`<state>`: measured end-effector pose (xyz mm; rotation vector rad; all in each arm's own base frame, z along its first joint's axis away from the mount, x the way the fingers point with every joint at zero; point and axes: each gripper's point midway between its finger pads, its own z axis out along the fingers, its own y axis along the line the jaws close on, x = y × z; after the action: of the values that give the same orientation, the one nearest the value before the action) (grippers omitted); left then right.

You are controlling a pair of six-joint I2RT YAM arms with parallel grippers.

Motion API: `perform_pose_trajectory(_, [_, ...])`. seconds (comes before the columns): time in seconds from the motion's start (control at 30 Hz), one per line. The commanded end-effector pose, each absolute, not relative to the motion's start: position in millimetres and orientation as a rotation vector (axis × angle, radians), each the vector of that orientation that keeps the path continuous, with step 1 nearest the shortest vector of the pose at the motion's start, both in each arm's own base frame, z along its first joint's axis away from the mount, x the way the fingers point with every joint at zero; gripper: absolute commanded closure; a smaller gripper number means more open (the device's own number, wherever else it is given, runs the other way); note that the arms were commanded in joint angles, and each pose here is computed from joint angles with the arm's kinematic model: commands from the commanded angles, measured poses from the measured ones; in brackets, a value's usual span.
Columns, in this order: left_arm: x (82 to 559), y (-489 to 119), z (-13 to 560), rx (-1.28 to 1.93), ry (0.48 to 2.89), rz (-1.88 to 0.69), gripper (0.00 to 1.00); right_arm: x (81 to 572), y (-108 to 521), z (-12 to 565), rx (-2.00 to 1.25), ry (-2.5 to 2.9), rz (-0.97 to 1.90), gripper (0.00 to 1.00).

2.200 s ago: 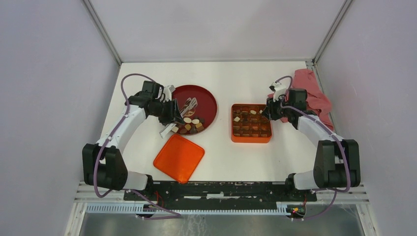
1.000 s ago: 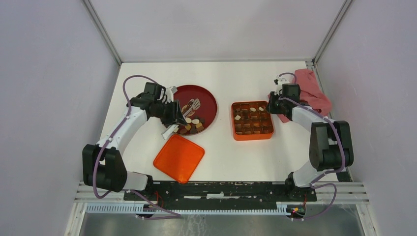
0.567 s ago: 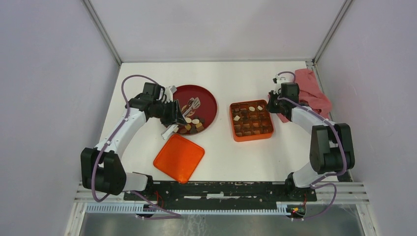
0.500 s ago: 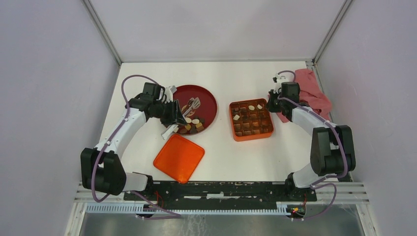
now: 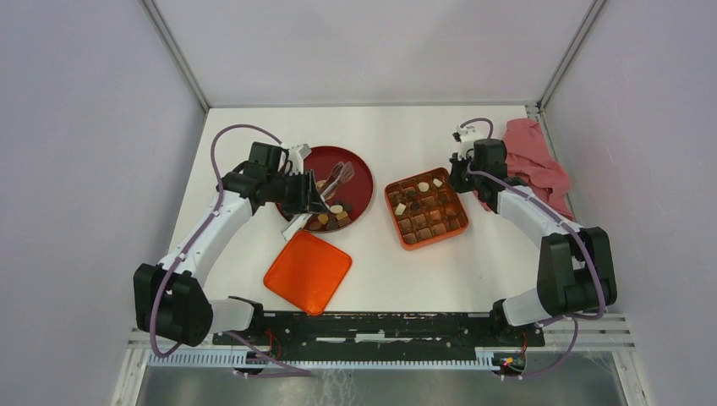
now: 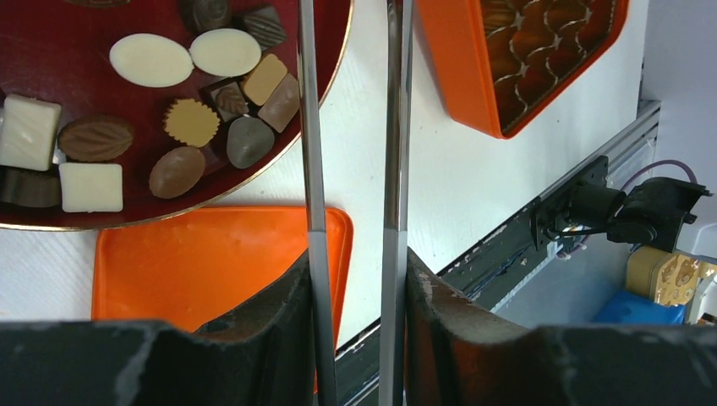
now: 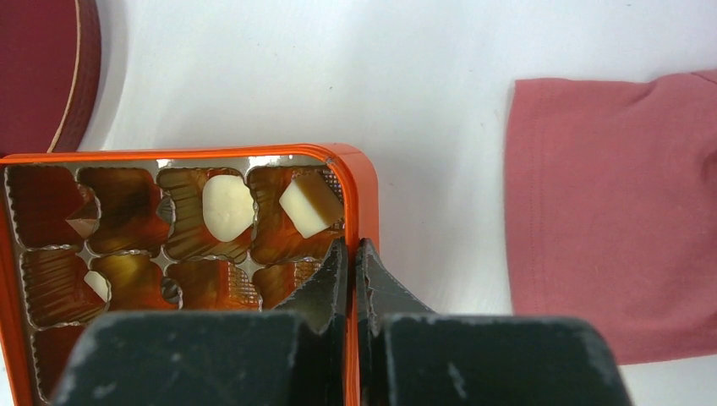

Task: Pack the chocolate
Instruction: Adjust the packing box at the center of the board.

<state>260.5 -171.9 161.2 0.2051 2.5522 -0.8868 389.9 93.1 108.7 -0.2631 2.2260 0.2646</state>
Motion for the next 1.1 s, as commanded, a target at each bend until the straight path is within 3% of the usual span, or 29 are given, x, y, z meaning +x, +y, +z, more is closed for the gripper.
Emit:
perform_pose_trajectory(0.0, [263.8, -187.3, 185.6, 0.241, 2.444, -0.958, 0.98, 394.7, 102.7, 134.0, -0.297, 2.142, 0.266, 1.0])
perform_pose_trajectory(0.33, [253.5, -197.1, 186.4, 0.249, 2.433, -0.975, 0.98, 385.5, 110.8, 103.8, -0.23, 2.223, 0.334, 1.0])
perform_pose_trajectory(0.6, [237.9, -251.1, 190.7, 0.343, 2.397, -1.035, 0.98, 379.0, 106.4, 85.0, -0.152, 2.27, 0.33, 0.97])
perform_pose_trajectory(0.9, [223.6, -314.7, 167.7, 0.509, 2.459, -1.048, 0.98, 371.5, 111.7, 72.6, -0.14, 2.293, 0.379, 0.87])
perform_pose_trajectory(1.07, [217.4, -336.7, 154.1, 0.602, 2.507, -0.996, 0.98, 371.2, 111.5, 71.6, -0.143, 2.296, 0.38, 0.73])
